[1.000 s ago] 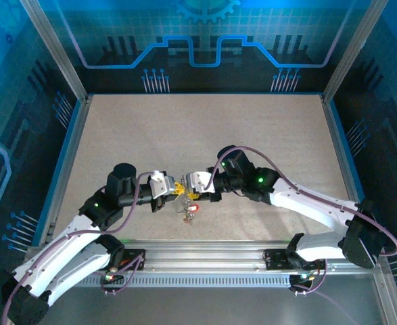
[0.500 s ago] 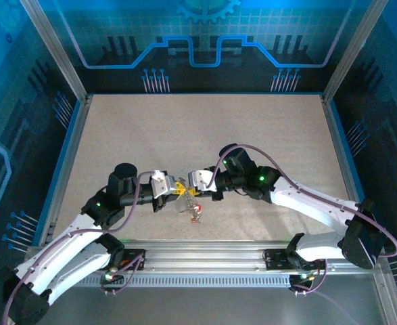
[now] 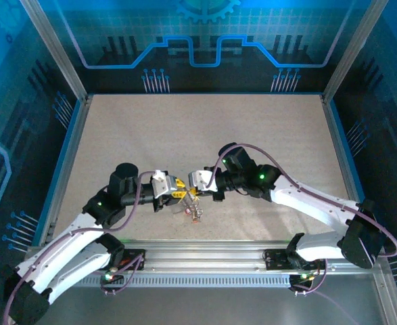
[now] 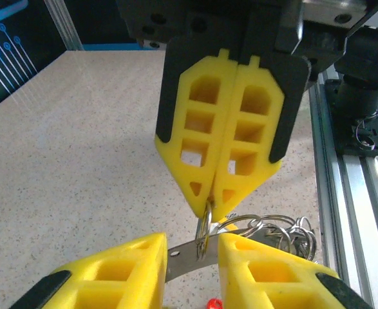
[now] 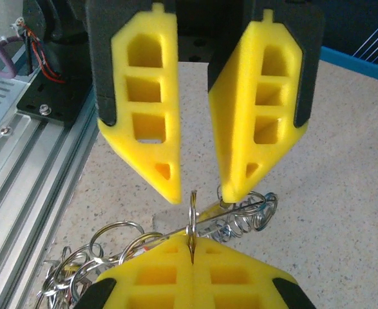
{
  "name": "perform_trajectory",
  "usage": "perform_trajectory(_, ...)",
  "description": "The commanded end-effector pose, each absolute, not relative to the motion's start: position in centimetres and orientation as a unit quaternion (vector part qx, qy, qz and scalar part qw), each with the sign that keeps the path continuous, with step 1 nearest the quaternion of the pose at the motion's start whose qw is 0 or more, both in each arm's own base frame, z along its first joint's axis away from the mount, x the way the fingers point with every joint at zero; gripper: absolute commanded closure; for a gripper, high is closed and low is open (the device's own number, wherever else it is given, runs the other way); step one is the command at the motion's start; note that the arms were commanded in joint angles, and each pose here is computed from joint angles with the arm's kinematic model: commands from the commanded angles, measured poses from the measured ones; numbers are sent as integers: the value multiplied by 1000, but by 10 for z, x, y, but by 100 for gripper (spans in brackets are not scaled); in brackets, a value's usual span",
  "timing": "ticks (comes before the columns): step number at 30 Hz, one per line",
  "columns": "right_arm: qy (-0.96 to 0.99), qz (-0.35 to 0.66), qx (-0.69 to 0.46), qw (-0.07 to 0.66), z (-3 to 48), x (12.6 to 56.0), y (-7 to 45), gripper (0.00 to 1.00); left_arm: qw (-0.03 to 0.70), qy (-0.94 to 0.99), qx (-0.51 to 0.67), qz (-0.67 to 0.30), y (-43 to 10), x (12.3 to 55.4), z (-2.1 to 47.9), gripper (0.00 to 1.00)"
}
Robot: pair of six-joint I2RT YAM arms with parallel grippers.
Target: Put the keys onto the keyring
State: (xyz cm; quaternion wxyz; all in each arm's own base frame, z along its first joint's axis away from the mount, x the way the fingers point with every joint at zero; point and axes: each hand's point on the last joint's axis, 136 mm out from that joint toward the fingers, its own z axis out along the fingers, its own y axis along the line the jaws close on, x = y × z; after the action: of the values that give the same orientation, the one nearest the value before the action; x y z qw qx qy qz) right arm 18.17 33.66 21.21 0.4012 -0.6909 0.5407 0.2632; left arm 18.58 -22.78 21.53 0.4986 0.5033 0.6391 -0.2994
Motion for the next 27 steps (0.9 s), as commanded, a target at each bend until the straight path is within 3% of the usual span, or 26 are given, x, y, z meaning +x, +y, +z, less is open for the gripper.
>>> perform_trajectory(1,527,260,-697,410,231,183,339,98,491,625,516,-322,-235,179,225,72)
perform_trajectory(13,535,246,-704,397,227,184,341,99,494,612,520,-332,-239,178,236,80)
perform_trajectory(16,535,247,-702,399,228,184,341,100,493,607,525,-335,-240,177,236,86)
perform_trajectory(27,532,248,-700,407,235,184,341,100,477,616,531,-333,-241,178,226,84)
